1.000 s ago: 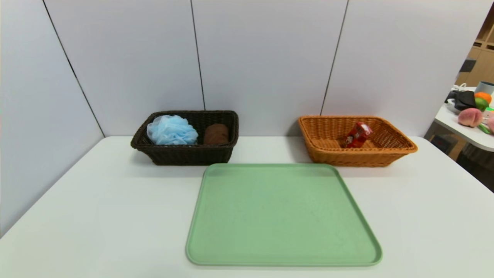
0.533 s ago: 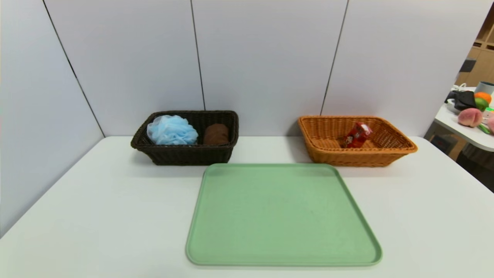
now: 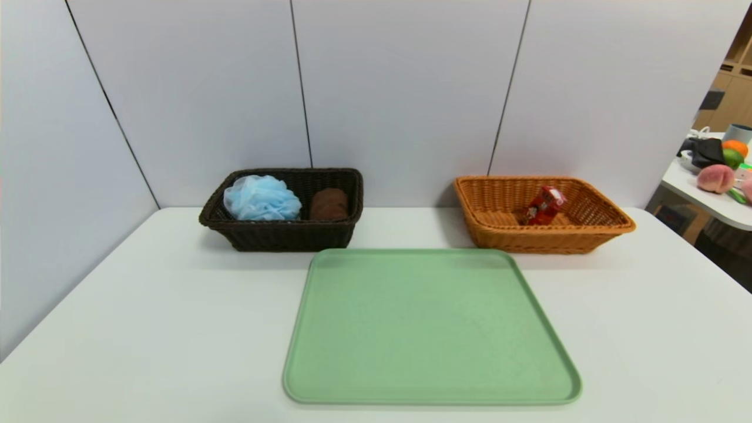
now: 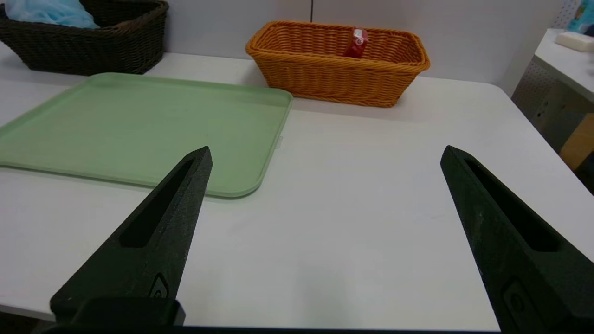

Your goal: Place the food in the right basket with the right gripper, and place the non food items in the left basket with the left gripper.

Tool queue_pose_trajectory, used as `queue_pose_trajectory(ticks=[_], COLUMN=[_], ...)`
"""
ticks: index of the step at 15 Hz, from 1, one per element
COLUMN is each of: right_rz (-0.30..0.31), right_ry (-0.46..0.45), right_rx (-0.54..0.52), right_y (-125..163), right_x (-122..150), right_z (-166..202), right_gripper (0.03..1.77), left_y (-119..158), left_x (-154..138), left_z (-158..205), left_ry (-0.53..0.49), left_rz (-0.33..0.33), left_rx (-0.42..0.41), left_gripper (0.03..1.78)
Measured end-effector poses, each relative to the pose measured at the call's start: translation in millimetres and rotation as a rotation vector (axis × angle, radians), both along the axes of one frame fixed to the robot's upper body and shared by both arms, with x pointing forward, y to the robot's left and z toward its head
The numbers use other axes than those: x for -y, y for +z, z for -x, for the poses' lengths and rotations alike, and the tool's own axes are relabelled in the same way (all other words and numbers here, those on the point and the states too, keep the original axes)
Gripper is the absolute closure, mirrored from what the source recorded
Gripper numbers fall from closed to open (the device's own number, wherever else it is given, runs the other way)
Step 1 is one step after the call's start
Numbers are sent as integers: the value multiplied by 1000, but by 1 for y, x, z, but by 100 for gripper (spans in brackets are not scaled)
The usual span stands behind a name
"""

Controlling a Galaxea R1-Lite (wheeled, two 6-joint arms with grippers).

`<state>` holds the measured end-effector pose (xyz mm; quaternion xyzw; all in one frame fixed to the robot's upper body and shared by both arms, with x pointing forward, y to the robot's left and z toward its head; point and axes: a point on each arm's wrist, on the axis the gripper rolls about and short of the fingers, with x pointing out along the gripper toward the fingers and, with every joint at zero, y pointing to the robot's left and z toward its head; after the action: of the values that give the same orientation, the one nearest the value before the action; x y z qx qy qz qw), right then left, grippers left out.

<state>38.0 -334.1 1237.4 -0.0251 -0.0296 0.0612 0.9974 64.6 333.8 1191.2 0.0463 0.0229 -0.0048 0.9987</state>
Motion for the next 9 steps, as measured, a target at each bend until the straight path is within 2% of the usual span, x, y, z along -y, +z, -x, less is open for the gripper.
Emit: queue_pose_trajectory(ticks=[4, 9], right_rz=[1, 9], right_ry=[-76, -100], right_rx=[27, -48], right_y=[-26, -53], right_x=[2, 2], right_z=[-20, -31], right_gripper=[10, 10], left_y=[-7, -8], left_x=[0, 1], left_z=[-2, -2], left_ry=[-21, -21], left_rz=[1, 9], left_rx=[4, 2], left_gripper=[12, 12])
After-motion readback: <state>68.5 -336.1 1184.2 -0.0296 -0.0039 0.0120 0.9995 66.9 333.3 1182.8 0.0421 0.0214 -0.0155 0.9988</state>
